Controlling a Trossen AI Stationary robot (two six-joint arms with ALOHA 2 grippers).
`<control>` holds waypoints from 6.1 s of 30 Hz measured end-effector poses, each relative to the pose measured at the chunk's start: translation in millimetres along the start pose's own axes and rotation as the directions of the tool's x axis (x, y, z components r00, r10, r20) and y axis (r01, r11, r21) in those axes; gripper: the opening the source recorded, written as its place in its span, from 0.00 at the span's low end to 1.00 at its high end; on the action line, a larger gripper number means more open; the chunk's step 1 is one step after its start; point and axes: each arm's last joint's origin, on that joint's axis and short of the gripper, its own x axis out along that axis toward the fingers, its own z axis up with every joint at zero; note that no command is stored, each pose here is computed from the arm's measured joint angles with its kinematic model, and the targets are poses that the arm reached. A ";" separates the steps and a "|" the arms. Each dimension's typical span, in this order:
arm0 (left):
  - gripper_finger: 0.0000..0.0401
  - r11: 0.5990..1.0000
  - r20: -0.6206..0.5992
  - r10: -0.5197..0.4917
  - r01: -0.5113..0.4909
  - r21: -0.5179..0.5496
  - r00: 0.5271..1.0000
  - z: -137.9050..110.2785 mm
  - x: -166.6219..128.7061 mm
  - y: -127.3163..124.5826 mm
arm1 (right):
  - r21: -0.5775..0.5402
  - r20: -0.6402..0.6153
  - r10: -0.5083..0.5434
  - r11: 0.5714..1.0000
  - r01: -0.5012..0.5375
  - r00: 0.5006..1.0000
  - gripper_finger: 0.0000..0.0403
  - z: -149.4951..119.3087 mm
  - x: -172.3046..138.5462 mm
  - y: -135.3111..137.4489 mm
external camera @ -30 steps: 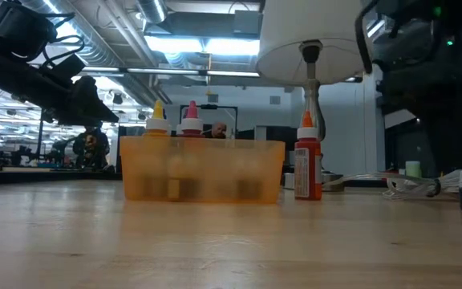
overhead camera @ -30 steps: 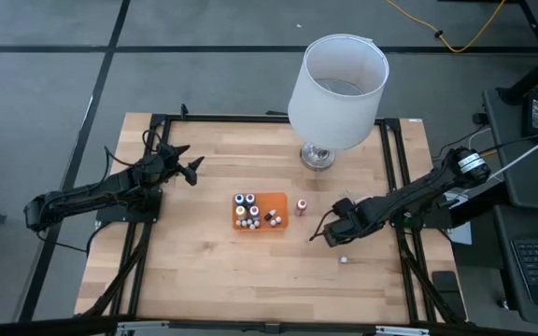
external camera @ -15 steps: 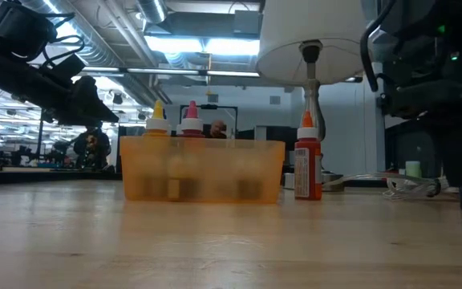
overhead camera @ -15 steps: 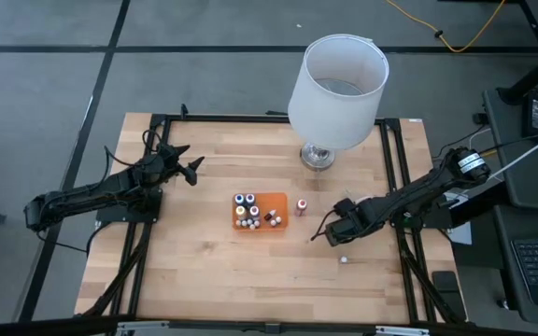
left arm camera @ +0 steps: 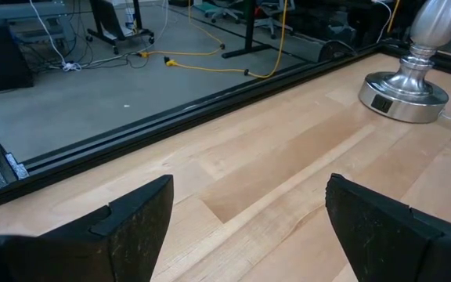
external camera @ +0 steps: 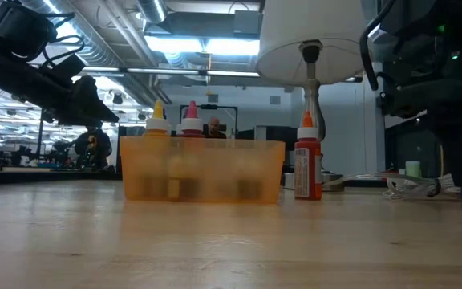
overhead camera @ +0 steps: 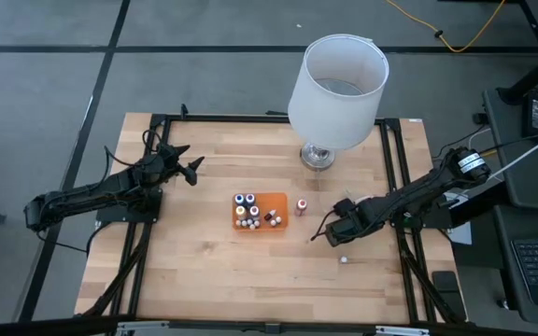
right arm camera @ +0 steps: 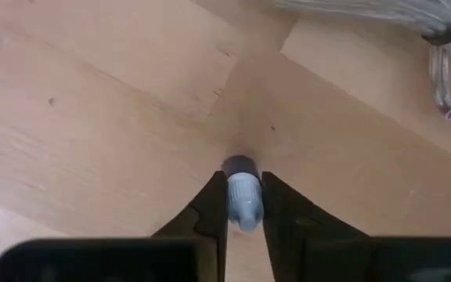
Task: Pick & Place food coloring
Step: Put the small red food coloring bottle into the orange bin, then put the small purple food coloring bottle into the orange bin
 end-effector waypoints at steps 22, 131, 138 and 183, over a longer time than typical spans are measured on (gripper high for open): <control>0.80 1.000 0.000 0.001 -0.001 0.000 1.000 0.0 0.0 0.0 | -0.157 0.017 0.150 0.977 -0.146 0.988 0.15 13.6 -66.8 40.5; 0.80 1.000 0.001 0.003 -0.003 0.000 1.000 0.0 0.0 0.1 | -0.288 0.062 0.067 0.957 -0.047 0.996 0.72 62.1 -90.7 147.6; 0.80 1.000 0.000 0.002 -0.002 0.000 1.000 -0.1 0.0 0.1 | -0.195 0.047 0.040 0.980 -0.030 0.998 0.72 24.8 -78.3 119.5; 0.80 1.000 0.000 0.002 -0.002 0.000 1.000 -0.1 0.0 0.1 | -0.078 -0.055 0.003 0.997 -0.007 0.998 0.43 -63.5 10.9 51.9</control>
